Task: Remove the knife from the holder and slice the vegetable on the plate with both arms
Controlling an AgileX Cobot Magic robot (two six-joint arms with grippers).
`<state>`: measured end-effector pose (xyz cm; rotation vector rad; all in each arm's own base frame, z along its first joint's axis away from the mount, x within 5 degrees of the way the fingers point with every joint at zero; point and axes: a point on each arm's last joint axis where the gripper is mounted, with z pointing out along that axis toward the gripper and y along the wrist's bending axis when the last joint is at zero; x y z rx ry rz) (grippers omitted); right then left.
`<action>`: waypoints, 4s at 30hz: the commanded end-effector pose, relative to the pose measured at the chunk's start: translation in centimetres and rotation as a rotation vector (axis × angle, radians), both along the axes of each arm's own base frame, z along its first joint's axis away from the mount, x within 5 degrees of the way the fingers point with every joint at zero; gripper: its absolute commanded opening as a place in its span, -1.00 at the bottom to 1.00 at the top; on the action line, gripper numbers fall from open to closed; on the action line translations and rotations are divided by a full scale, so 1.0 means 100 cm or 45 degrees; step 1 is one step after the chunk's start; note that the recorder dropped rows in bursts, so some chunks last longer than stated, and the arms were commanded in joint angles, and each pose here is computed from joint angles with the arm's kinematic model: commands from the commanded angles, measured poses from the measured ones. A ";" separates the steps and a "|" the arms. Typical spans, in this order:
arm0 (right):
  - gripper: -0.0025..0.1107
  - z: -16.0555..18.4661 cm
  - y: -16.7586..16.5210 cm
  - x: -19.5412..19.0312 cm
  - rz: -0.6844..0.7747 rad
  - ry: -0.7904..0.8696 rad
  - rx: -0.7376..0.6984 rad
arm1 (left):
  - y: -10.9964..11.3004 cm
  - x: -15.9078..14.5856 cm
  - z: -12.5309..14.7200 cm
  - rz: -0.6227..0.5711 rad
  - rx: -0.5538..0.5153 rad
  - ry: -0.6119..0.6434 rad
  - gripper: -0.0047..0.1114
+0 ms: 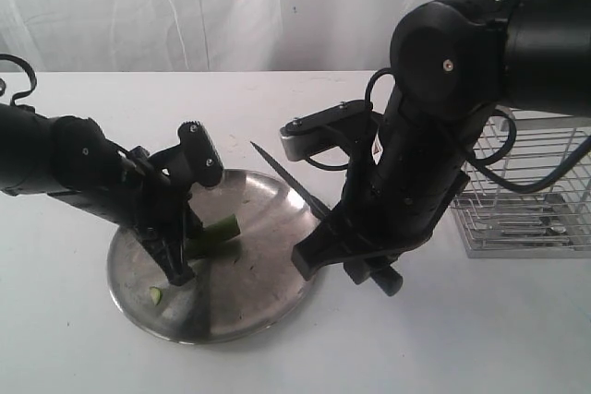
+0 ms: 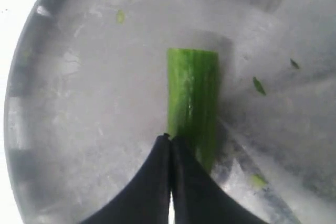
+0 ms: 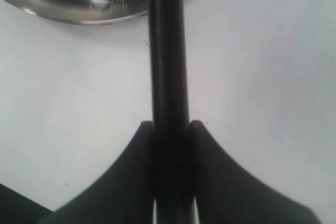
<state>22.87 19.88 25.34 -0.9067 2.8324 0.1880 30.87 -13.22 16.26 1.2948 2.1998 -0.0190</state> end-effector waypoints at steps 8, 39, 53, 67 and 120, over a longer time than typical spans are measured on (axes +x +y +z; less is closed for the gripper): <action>-0.96 0.005 0.002 -0.005 -0.025 0.062 0.054 | 0.002 0.000 0.000 0.107 -0.058 0.040 -0.91; -0.96 -0.048 0.062 -0.014 -0.168 0.138 0.112 | 0.002 -0.019 0.049 0.042 -0.170 -0.028 -0.92; -0.96 -0.065 0.075 -0.001 -0.175 0.133 0.107 | 0.000 0.026 0.070 0.512 -0.622 0.154 -0.92; -0.96 -0.076 0.078 0.008 -0.208 0.077 0.067 | 0.001 0.043 0.034 0.546 -0.647 0.270 -0.92; -0.96 -0.097 0.077 0.004 -0.148 0.176 -0.033 | -0.003 0.051 -0.047 0.587 -0.543 0.495 -0.92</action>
